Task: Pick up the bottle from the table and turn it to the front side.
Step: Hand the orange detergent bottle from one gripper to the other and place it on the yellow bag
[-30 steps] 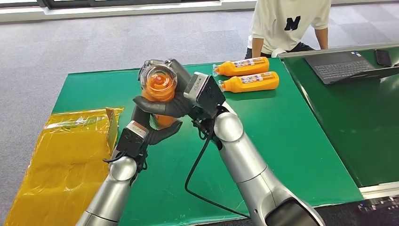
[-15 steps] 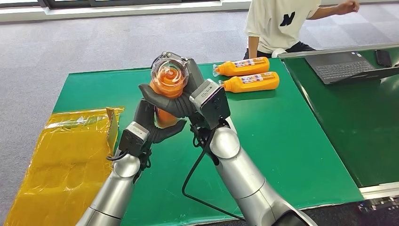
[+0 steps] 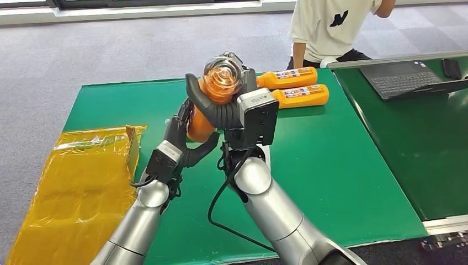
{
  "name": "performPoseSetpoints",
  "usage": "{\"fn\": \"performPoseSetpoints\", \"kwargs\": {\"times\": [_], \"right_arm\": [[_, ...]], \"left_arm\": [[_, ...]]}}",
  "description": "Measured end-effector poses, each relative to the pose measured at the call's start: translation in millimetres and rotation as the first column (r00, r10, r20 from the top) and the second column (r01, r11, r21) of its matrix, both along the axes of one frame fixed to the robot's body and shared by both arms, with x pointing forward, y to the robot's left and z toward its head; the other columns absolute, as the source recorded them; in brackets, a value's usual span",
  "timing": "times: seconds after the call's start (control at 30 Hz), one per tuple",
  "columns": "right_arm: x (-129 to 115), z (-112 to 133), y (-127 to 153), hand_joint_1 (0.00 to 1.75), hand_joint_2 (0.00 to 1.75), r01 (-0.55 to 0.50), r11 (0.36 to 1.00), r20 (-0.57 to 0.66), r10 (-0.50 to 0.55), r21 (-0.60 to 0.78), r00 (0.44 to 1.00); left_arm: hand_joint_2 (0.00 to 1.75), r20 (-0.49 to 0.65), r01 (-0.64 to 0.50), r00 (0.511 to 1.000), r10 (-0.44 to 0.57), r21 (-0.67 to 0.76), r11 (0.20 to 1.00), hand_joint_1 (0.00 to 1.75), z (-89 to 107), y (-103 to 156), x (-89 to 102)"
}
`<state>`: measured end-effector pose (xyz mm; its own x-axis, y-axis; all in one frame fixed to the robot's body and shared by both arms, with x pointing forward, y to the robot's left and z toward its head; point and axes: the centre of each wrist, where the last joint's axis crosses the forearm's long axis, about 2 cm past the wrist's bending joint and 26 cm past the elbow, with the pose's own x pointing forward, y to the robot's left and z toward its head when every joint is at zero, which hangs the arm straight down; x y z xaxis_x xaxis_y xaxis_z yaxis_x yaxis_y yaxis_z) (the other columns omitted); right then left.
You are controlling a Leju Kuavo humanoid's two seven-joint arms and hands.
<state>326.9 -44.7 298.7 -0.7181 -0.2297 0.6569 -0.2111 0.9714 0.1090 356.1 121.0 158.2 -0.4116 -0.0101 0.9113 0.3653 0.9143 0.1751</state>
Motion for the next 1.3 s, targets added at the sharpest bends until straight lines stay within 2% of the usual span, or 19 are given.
{"fn": "performPoseSetpoints", "kwargs": {"times": [0.1, 0.83, 1.07, 1.1, 1.2, 1.23, 1.3], "right_arm": [[-2.7, 3.2, 4.0, 1.75, 1.75, 0.056, 0.998, -0.029, -0.055, 0.039, 0.998], [-8.1, 11.9, 10.5, 1.75, 1.75, 0.260, 0.953, -0.101, -0.247, 0.152, 0.964], [-7.8, 13.6, 10.6, 1.75, 1.75, 0.274, 0.948, -0.105, -0.260, 0.159, 0.960], [-7.8, 13.7, 10.6, 1.38, 1.75, 0.274, 0.949, -0.105, -0.260, 0.158, 0.960], [-7.8, 13.9, 10.6, 0.07, 1.75, 0.274, 0.949, -0.105, -0.260, 0.157, 0.960], [-7.7, 14.1, 10.6, 0.00, 1.75, 0.274, 0.949, -0.105, -0.260, 0.158, 0.960], [-7.2, 15.6, 10.6, 0.00, 1.75, 0.274, 0.949, -0.101, -0.260, 0.158, 0.960]], "left_arm": [[1.75, -0.002, 0.001, 1.000, -0.001, 0.015, 1.000, 1.75, 4.2, -2.0, 2.0], [1.75, 0.012, 0.019, 1.000, -0.020, 0.065, 0.998, 1.75, 13.9, -12.0, 6.4], [1.75, 0.010, 0.021, 1.000, -0.022, 0.065, 0.998, 1.75, 13.0, -13.1, 6.6], [1.75, 0.009, 0.022, 1.000, -0.022, 0.065, 0.998, 1.75, 12.9, -13.3, 6.6], [1.75, 0.008, 0.022, 1.000, -0.023, 0.065, 0.998, 1.75, 12.7, -13.5, 6.5], [1.75, 0.008, 0.022, 1.000, -0.023, 0.065, 0.998, 1.75, 12.7, -13.6, 6.5], [1.75, 0.007, 0.023, 1.000, -0.023, 0.064, 0.998, 1.75, 12.3, -14.0, 6.2]]}}
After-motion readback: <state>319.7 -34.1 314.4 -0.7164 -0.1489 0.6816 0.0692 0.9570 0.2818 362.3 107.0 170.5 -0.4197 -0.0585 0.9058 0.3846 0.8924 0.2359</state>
